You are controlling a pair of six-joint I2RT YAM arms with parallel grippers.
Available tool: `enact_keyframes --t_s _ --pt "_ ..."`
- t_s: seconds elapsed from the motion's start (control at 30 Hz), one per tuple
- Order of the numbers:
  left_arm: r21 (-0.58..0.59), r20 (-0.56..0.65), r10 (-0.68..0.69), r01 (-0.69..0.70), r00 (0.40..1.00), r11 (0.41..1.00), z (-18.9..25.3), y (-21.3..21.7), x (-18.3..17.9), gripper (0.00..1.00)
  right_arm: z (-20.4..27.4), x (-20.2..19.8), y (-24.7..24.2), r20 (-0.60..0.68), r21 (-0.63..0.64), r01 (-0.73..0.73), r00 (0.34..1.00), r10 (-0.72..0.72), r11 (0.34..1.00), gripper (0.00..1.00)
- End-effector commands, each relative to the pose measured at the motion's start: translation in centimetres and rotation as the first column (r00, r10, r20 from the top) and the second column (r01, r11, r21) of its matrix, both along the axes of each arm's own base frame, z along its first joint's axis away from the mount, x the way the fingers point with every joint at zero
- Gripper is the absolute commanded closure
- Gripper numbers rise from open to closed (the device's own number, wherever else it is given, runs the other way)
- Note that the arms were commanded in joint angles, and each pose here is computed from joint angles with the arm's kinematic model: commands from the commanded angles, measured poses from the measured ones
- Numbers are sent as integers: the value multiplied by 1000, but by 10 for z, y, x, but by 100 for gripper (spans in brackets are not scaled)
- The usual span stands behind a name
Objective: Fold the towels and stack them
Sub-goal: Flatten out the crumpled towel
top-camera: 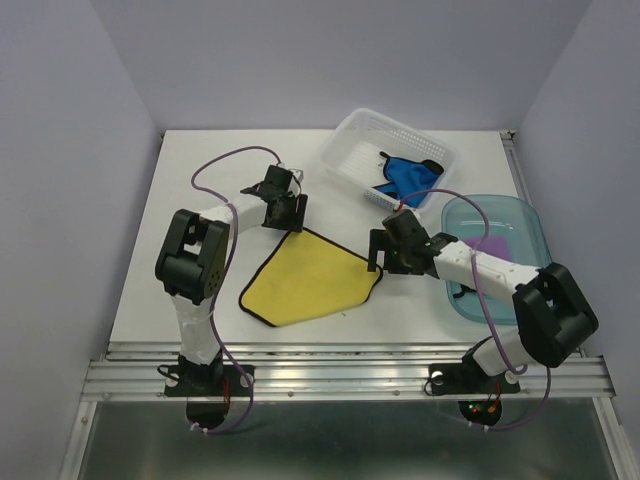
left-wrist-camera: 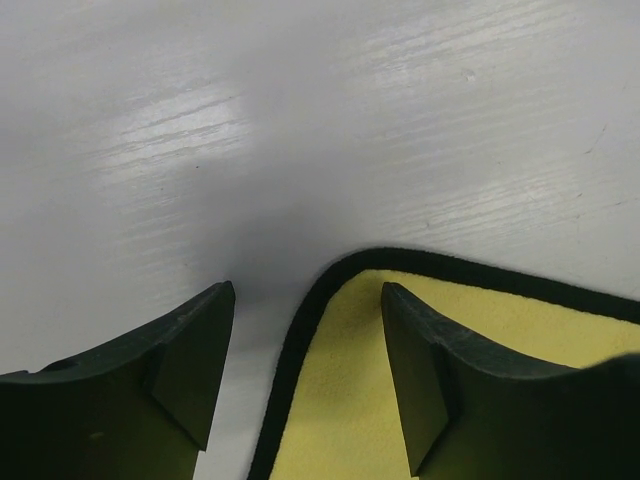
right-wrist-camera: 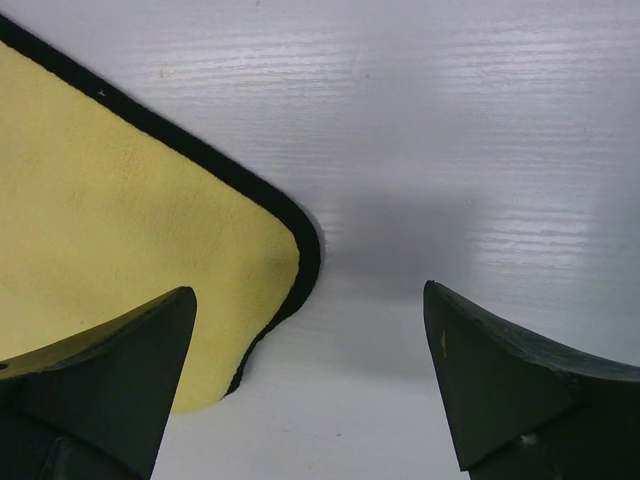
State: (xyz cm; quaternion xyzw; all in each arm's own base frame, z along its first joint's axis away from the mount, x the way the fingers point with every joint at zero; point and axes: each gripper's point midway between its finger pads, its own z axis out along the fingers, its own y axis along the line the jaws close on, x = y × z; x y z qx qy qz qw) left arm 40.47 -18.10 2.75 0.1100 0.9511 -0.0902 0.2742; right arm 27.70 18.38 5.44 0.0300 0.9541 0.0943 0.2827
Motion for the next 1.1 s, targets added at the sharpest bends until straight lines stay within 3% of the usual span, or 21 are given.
enact_keyframes --t_s 0.0,0.1,0.23,0.57,0.73,0.77,0.8,1.07 --pt "-2 -10 -24 24 1000 1000 -3 0 -3 30 -2 8 -2 32 -11 3 999 -3 1000 0" --pt "4 -18 -22 22 1000 1000 -8 1 -3 30 -3 9 -1 32 -9 1 999 0 1000 0" --pt "27 -45 -18 19 999 999 -16 0 -3 44 -4 9 0 32 -10 -2 999 2 1000 0" --pt "115 -53 29 -23 998 993 -29 4 -23 56 -7 9 0 25 -9 -6 1000 6 1000 0" --pt "121 -62 34 -26 998 992 -31 5 -24 81 -7 9 3 26 1 -13 1000 13 1000 1" --pt "122 -57 38 -30 998 992 -30 6 -23 95 -6 10 5 32 5 -17 999 17 1000 1" --pt "125 -52 45 -38 998 991 -29 6 -22 100 -7 10 4 30 4 -15 999 15 1000 2" --pt "72 -4 54 -53 999 996 -13 3 -23 100 -8 24 9 33 0 23 999 -23 1000 11"
